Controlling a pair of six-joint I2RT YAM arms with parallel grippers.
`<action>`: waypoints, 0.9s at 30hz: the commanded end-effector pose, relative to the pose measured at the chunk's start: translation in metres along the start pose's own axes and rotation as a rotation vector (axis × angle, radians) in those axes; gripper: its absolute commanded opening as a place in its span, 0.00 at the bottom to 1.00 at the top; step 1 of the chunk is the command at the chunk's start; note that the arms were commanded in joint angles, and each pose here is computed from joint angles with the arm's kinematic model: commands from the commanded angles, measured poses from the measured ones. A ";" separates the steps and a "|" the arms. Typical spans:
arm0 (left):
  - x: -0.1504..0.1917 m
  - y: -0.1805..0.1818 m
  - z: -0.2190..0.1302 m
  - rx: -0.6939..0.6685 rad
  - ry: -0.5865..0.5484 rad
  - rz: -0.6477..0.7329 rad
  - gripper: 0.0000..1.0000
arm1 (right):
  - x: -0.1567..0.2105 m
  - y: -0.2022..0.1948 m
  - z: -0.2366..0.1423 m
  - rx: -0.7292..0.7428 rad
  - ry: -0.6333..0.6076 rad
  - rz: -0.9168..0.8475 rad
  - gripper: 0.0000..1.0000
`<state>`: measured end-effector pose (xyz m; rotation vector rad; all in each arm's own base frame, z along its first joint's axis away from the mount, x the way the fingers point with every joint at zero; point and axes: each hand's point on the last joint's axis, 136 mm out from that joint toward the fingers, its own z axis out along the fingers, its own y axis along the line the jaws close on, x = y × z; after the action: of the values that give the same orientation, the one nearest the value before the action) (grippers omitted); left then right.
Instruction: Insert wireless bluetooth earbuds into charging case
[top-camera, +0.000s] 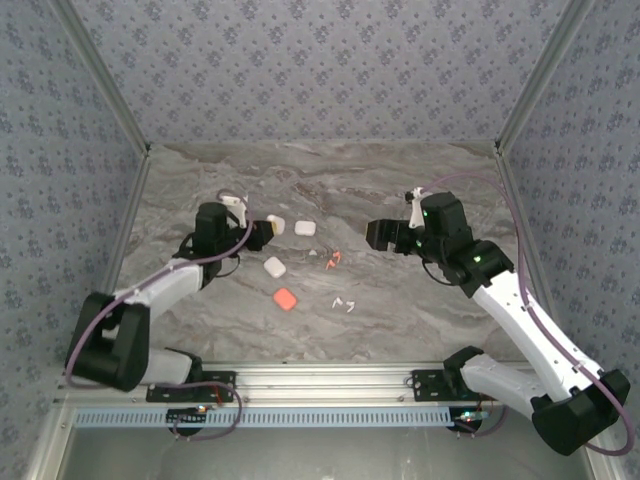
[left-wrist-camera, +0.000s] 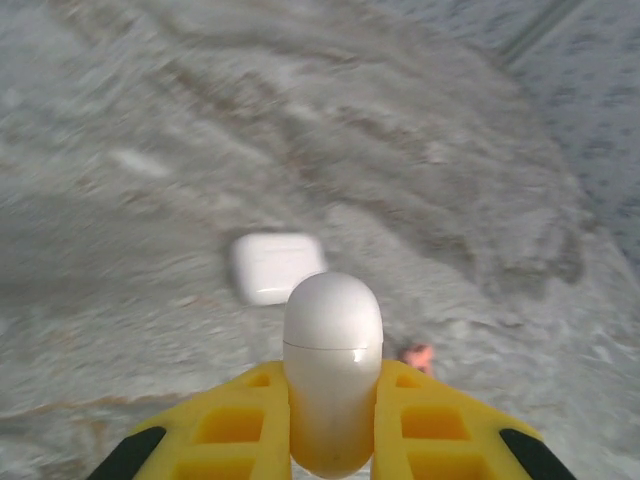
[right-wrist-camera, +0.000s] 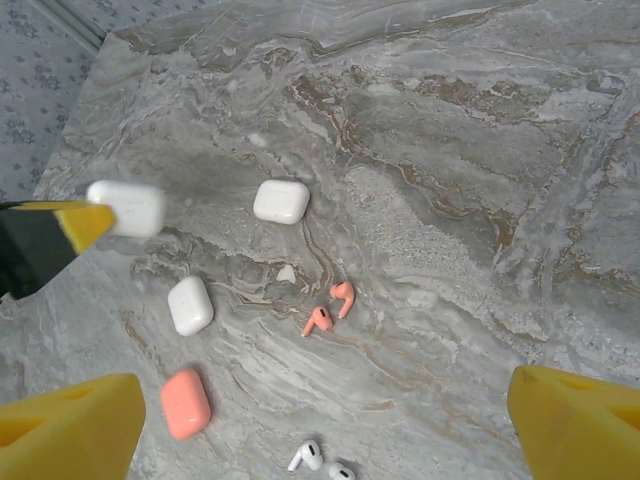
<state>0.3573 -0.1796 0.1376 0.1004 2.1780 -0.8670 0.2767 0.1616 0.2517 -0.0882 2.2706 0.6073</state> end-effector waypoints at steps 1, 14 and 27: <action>-0.011 0.012 0.011 0.007 0.016 -0.057 0.00 | 0.005 -0.006 0.003 0.019 0.022 0.016 0.96; -0.003 0.044 0.066 0.035 0.097 -0.176 0.00 | 0.016 -0.004 0.016 -0.002 0.081 0.033 1.00; 0.002 0.060 0.082 -0.007 0.113 -0.202 0.32 | 0.022 -0.004 0.019 -0.011 0.103 0.039 1.00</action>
<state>0.4173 -0.1854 0.0564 -0.0810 2.3577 -0.9928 0.2768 0.1692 0.2275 -0.0984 2.3516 0.6324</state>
